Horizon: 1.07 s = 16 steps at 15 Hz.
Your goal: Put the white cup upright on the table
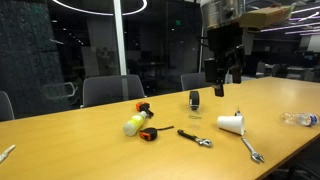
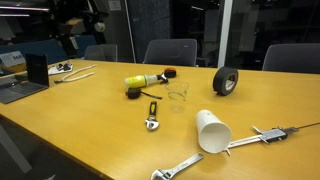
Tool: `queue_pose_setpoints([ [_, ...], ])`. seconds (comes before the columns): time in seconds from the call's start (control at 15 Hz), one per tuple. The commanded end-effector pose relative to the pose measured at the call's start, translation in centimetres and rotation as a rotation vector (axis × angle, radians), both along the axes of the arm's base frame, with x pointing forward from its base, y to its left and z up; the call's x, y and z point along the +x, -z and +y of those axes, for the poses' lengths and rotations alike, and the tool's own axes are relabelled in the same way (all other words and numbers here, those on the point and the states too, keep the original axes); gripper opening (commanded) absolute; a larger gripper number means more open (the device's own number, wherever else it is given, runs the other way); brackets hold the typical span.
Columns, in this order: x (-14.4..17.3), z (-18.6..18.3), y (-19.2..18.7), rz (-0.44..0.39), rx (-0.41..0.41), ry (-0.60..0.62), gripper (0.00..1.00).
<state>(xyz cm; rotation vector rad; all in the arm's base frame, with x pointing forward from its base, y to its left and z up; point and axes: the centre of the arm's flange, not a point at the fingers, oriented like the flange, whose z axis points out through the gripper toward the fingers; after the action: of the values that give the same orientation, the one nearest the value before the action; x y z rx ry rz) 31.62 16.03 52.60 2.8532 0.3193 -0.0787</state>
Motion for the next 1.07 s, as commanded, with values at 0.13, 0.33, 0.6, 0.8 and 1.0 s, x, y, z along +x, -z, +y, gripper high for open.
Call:
queue_pose_setpoints([
  [0.13,0.0,0.2,-0.7,-0.015,0.005,-0.003,1.0],
  [0.33,0.0,0.2,-0.8,-0.018,0.006,-0.003,1.0],
  [0.6,0.0,0.2,-0.8,-0.019,0.006,-0.003,1.0],
  [0.8,0.2,-0.3,-1.3,-0.034,0.027,0.014,1.0],
  [1.0,0.3,-2.2,-3.6,-0.128,0.088,0.111,1.0],
])
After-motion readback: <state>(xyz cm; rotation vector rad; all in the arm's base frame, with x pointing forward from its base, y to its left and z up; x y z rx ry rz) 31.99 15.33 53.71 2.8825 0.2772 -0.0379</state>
